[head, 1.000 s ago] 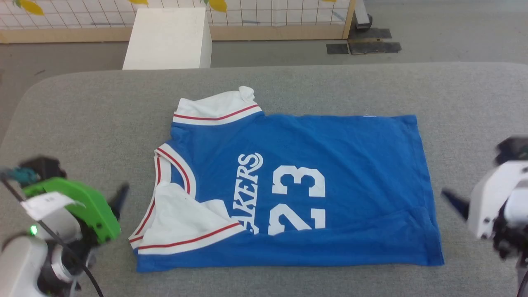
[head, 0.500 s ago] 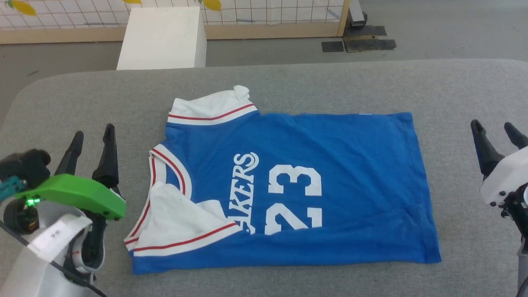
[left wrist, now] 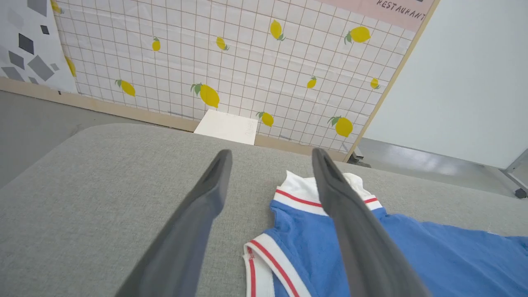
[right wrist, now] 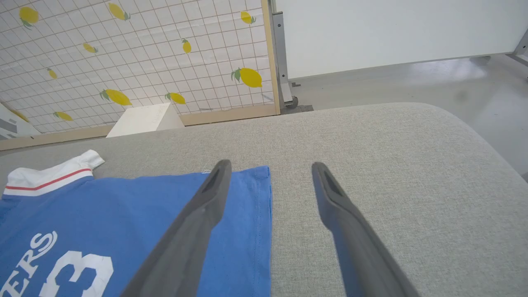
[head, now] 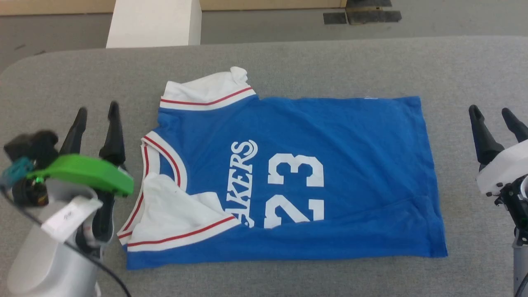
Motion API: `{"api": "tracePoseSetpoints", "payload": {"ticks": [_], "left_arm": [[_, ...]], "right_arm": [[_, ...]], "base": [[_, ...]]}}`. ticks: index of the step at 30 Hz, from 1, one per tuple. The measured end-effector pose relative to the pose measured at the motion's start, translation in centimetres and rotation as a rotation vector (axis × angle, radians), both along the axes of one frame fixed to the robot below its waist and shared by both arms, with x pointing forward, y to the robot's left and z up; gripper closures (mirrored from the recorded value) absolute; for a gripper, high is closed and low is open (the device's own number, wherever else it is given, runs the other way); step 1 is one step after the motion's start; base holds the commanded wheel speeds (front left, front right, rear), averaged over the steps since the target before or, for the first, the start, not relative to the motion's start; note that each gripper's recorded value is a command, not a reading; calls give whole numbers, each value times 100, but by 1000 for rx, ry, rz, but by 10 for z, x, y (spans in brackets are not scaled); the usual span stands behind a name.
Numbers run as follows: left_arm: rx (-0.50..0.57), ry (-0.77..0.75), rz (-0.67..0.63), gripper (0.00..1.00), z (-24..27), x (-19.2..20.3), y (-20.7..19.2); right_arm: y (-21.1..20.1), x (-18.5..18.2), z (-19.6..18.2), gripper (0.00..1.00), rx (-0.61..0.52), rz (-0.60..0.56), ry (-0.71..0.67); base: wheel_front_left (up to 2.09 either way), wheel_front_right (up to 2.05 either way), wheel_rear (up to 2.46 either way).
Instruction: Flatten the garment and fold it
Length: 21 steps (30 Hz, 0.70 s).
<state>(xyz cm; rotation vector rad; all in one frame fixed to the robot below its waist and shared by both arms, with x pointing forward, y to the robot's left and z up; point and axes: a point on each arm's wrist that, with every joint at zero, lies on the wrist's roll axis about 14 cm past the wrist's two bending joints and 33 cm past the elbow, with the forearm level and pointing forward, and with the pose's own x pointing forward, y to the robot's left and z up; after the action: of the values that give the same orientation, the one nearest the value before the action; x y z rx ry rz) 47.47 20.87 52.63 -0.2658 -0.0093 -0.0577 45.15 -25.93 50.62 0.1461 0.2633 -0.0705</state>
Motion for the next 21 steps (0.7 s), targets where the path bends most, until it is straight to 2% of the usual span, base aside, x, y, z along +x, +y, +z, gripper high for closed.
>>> {"api": "tracePoseSetpoints", "payload": {"ticks": [5, 6, 10, 13, 19, 20, 21], "left_arm": [[30, 41, -84, 0, 2, 36, -21], [50, 54, -113, 0, 8, 57, -27], [106, 62, -146, 0, 20, 95, -35], [166, 133, -183, 0, 9, 119, -45], [276, 435, -236, 0, -50, 143, -52], [314, 596, -259, 0, -79, 146, -54], [326, 652, -269, 0, -89, 145, -56]], "right_arm": [[4, 13, -8, 0, -7, 17, 19], [6, 21, -11, 0, -9, 25, 23], [11, 33, -21, 0, -12, 44, 46], [13, 40, -32, 0, -12, 51, 70], [12, 46, -54, 0, -18, 53, 122], [9, 45, -65, 0, -24, 48, 151], [7, 44, -68, 0, -27, 44, 159]], "base": [[0, 0, 0], [0, 0, 0], [0, 0, 0], [0, 0, 0], [0, 0, 0], [0, 0, 0], [0, 0, 0]]}}
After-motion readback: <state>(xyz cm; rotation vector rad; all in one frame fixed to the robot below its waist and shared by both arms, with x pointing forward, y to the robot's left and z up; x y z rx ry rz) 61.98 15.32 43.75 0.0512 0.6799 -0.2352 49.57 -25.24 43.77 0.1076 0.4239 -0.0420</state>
